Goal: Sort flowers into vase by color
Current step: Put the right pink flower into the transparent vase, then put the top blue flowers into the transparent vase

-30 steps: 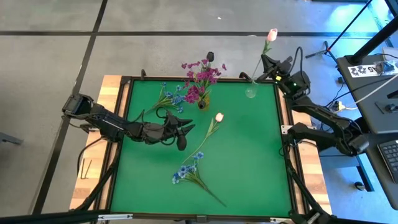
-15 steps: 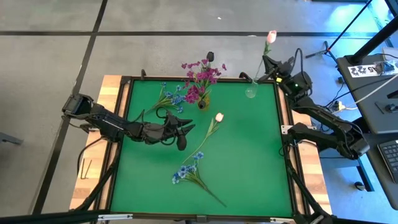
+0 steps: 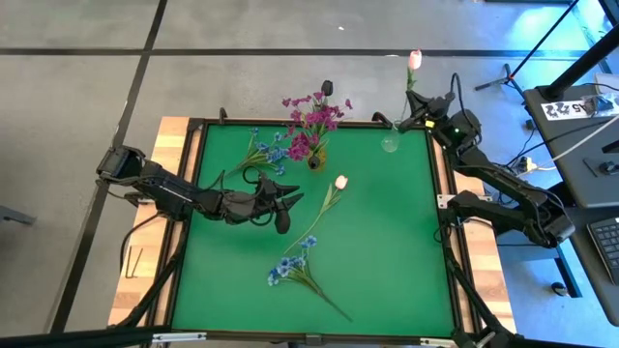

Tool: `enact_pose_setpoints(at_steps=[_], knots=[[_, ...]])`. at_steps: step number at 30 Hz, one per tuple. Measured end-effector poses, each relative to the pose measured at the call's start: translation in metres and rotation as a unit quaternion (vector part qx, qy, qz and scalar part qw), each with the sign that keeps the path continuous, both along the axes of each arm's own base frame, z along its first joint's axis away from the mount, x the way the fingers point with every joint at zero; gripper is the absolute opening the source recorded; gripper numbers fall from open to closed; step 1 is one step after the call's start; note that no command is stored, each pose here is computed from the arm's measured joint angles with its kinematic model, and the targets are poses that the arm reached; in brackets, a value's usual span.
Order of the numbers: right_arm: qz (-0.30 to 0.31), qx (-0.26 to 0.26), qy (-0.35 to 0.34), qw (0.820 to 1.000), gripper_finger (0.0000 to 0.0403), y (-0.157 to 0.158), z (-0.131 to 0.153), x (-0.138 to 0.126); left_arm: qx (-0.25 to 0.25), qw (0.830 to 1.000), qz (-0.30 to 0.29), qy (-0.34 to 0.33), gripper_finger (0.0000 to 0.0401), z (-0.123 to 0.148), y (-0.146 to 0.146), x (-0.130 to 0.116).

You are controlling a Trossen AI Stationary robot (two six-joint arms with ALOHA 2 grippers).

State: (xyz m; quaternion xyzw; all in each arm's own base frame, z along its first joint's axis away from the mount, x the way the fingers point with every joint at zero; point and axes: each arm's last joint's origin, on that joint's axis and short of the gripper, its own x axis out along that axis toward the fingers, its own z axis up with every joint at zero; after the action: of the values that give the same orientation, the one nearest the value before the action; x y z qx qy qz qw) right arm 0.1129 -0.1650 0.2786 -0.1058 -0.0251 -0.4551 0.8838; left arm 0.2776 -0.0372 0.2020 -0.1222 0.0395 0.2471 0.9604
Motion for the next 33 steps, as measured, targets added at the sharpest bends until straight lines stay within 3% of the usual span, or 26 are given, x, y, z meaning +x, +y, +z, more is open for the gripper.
enact_pose_setpoints(at_steps=[12,16,24,28,33], knots=[[-0.008,0.051,-0.016,0.999,0.0082,0.001,-0.005,-0.001,0.000,1.000,0.000,0.000,0.0121,0.000,0.000,0.000],[0.027,0.059,-0.035,0.997,0.0123,0.007,-0.001,-0.003,-0.002,1.000,0.000,-0.001,0.0121,0.000,0.000,0.000],[0.036,0.072,-0.059,0.995,0.0219,0.026,0.009,-0.016,0.000,1.000,-0.001,0.000,0.0121,0.000,0.000,0.000],[0.079,0.083,-0.097,0.989,0.0244,0.040,0.016,-0.023,0.011,1.000,-0.002,0.012,0.0121,0.004,0.000,-0.004],[0.188,0.081,-0.141,0.969,0.0249,0.060,0.029,-0.030,0.016,0.999,-0.001,0.047,0.0121,0.022,0.003,-0.013]])
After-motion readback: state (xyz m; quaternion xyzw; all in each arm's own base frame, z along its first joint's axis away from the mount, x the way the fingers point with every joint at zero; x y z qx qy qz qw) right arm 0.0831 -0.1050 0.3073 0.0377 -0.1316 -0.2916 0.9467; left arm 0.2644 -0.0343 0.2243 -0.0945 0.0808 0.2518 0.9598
